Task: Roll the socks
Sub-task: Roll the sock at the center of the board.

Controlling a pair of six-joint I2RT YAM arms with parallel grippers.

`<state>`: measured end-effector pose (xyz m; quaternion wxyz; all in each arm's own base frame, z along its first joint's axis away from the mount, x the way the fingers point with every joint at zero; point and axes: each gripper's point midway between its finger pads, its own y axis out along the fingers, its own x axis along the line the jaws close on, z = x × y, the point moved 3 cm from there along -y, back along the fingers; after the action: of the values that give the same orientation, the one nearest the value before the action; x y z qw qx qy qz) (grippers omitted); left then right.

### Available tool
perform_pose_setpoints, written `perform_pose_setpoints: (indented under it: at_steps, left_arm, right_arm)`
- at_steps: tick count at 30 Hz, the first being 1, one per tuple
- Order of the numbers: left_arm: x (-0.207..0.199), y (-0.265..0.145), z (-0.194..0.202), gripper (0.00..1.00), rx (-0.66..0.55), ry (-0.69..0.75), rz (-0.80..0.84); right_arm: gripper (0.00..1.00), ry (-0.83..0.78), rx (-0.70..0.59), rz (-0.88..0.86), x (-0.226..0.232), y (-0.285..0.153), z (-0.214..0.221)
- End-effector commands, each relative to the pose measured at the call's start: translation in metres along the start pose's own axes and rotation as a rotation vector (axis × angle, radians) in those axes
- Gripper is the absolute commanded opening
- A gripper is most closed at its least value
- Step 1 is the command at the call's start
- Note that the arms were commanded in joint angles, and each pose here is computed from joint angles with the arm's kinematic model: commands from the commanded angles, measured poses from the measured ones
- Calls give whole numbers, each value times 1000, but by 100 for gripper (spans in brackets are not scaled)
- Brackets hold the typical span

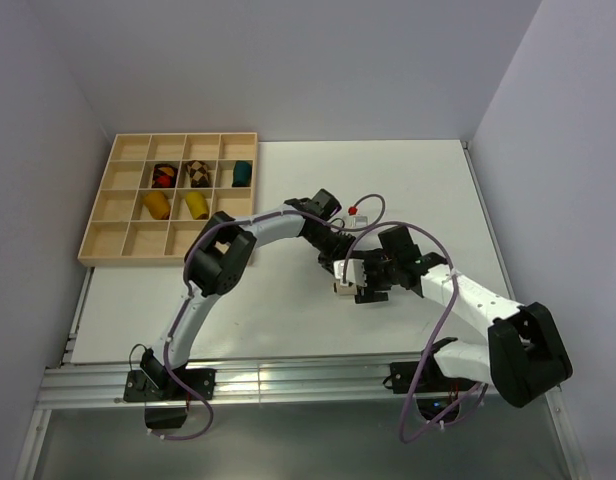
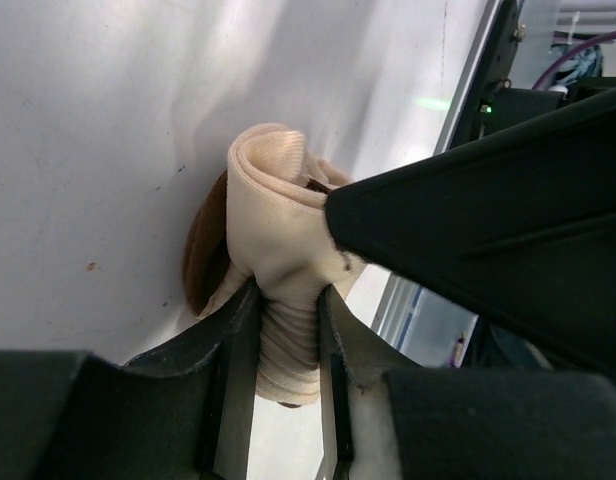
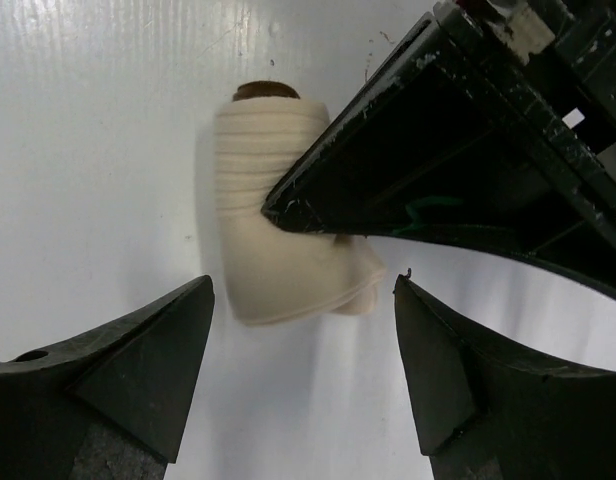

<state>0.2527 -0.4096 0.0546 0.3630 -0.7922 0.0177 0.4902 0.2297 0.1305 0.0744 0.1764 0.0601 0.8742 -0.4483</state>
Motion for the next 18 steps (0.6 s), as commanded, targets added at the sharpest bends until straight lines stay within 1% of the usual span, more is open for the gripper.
perform_pose_setpoints:
  at_steps: [1, 11, 14, 17, 18]
  left_arm:
    - [45, 18, 43, 0, 138, -110, -111]
    - [46, 21, 39, 0, 134, -127, -55]
    - [47, 21, 39, 0, 133, -134, -45]
    - [44, 21, 36, 0, 118, -144, -9]
    - [43, 21, 32, 2, 97, -134, 2]
  right_arm:
    - [79, -31, 6, 38, -11, 7, -3]
    - [77, -43, 37, -8, -4, 22, 1]
    - [71, -23, 49, -34, -4, 27, 2]
    - [60, 8, 66, -59, -4, 31, 4]
    - [49, 17, 75, -67, -4, 31, 4]
